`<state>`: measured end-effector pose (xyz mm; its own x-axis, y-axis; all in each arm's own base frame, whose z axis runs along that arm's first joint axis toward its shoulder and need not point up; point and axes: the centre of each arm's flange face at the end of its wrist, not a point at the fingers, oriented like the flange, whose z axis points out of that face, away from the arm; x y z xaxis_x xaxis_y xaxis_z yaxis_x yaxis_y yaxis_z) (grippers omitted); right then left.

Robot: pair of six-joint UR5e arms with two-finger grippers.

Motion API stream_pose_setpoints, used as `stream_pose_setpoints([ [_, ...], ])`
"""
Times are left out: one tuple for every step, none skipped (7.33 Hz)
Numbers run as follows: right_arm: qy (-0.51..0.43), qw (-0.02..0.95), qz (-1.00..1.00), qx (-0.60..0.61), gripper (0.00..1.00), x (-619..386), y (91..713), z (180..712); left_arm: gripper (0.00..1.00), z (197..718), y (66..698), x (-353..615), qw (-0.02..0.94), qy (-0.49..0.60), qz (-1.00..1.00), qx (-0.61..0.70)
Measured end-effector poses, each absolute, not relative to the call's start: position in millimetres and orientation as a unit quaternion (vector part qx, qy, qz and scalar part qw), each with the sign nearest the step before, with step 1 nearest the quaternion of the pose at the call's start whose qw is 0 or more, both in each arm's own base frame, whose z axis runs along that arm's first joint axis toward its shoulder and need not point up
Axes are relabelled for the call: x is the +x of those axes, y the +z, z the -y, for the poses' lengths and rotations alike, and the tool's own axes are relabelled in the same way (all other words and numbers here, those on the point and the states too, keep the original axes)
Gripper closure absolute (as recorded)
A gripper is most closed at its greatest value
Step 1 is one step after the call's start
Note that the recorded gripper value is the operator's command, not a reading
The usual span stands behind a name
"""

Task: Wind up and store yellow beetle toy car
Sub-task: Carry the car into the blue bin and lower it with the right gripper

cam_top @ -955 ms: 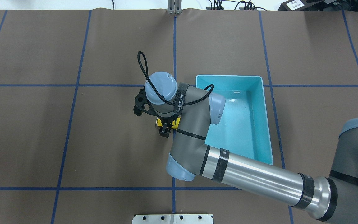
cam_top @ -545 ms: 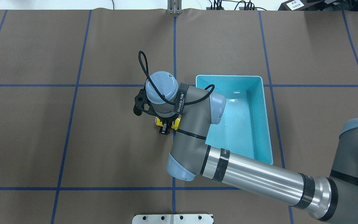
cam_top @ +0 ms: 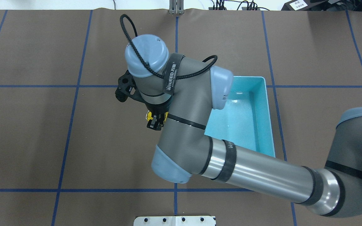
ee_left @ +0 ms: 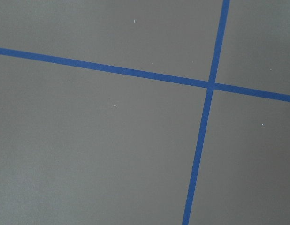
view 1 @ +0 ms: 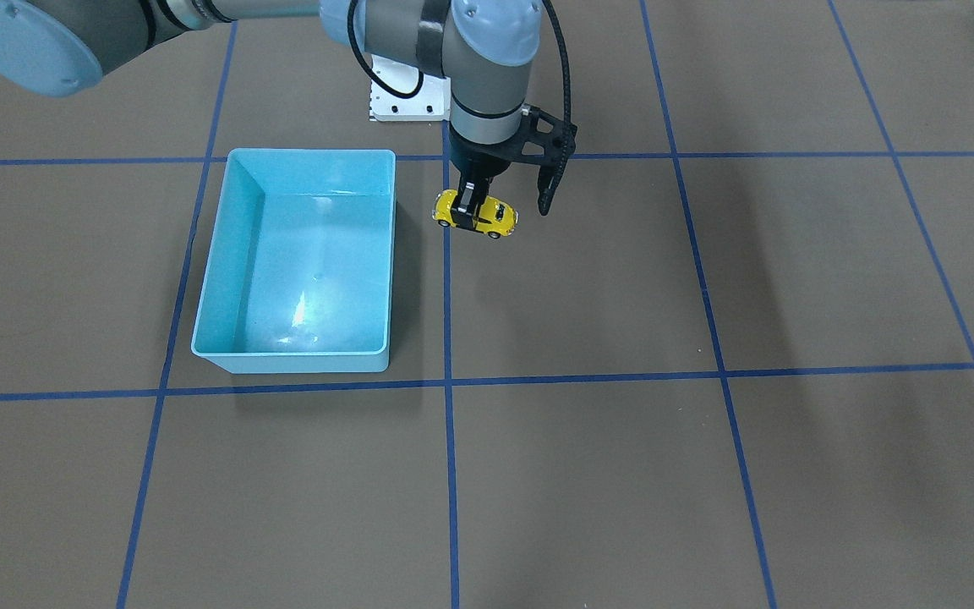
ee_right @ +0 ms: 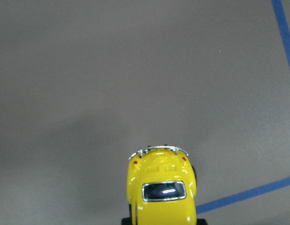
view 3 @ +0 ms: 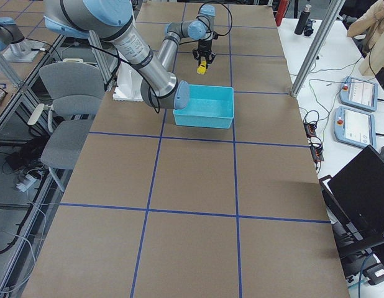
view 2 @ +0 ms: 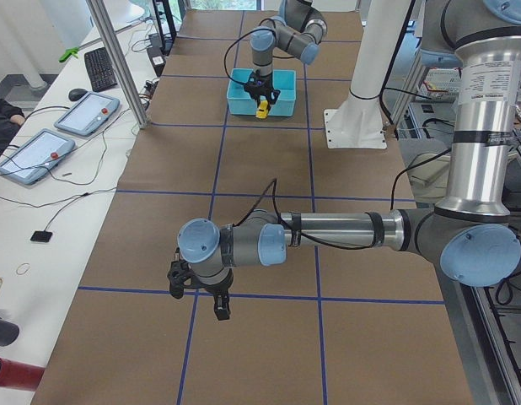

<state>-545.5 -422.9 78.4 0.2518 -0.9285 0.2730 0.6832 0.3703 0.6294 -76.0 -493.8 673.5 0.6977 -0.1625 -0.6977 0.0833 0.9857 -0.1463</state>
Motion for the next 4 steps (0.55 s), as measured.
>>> stream_pose_setpoints([
  [-0.521, 0.766, 0.32, 0.199, 1.0, -489, 109, 415, 0.0, 494, 673, -76, 0.919, -0.068, -0.384, -0.052],
  [-0.528, 0.76, 0.316, 0.207, 1.0, -440, 143, 405, 0.0, 494, 673, -76, 0.919, -0.068, -0.385, -0.052],
  [-0.547, 0.75, 0.305, 0.213, 1.0, -412, 170, 401, 0.0, 494, 673, -76, 0.919, -0.068, -0.385, -0.052],
  [-0.566, 0.742, 0.294, 0.206, 1.0, -411, 190, 397, 0.0, 494, 673, -76, 0.919, -0.068, -0.385, -0.052],
])
